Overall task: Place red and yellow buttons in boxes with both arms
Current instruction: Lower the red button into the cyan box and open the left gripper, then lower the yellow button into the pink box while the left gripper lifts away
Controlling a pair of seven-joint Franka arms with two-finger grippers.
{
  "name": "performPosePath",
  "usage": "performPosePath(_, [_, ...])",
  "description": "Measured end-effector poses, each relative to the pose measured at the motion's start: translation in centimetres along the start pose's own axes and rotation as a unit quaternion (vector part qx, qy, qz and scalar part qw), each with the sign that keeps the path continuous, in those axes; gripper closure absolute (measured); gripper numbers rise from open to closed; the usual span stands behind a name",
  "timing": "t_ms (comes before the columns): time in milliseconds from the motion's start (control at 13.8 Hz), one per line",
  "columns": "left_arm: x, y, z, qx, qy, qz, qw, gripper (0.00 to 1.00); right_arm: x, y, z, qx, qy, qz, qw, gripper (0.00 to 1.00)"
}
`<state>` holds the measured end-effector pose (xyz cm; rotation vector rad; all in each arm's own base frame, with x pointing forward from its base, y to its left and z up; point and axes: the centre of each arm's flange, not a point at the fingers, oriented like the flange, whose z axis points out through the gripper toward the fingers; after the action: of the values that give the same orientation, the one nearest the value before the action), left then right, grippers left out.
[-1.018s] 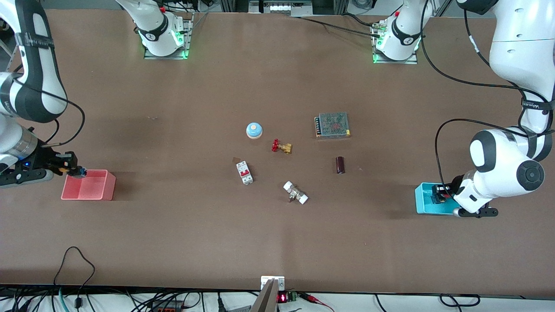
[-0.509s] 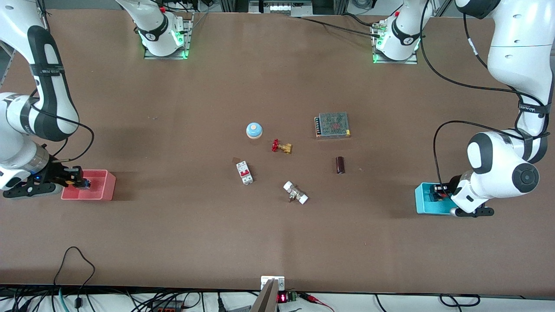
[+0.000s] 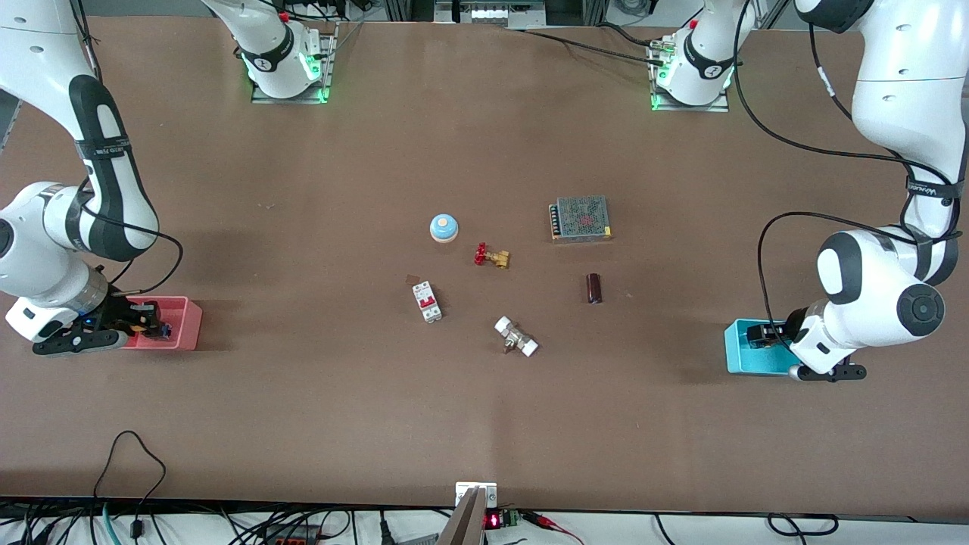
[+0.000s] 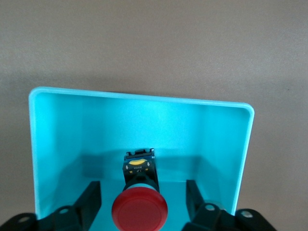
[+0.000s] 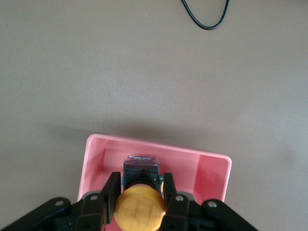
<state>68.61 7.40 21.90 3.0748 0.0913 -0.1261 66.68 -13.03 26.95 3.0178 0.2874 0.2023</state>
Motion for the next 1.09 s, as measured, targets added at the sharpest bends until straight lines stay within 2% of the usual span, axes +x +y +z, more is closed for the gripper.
performPosePath(145, [0.4,0.1,-1.2,0.001,0.013,0.001,1.0,0.0,-0.1,-0.1,0.6,0.001,-0.003,0.0,1.0,0.59])
performPosePath(582, [-0.3,2.3,-13.3,0.007,0.087,0.017,0.996,0.0,-0.5,-0.2,2.3,0.003,-0.012,0.001,1.0,0.59])
performPosePath(873, [-4.3,5.4,-20.5,0.007,0.069,0.016,0.997,0.0,-0.6,-0.2,2.7,0.004,-0.015,0.003,1.0,0.59])
performPosePath(1091, [-7.8,5.7,-25.7,0.008,0.057,0.007,0.998,0.0,-0.7,-0.2,2.9,0.004,-0.016,0.003,1.0,0.59])
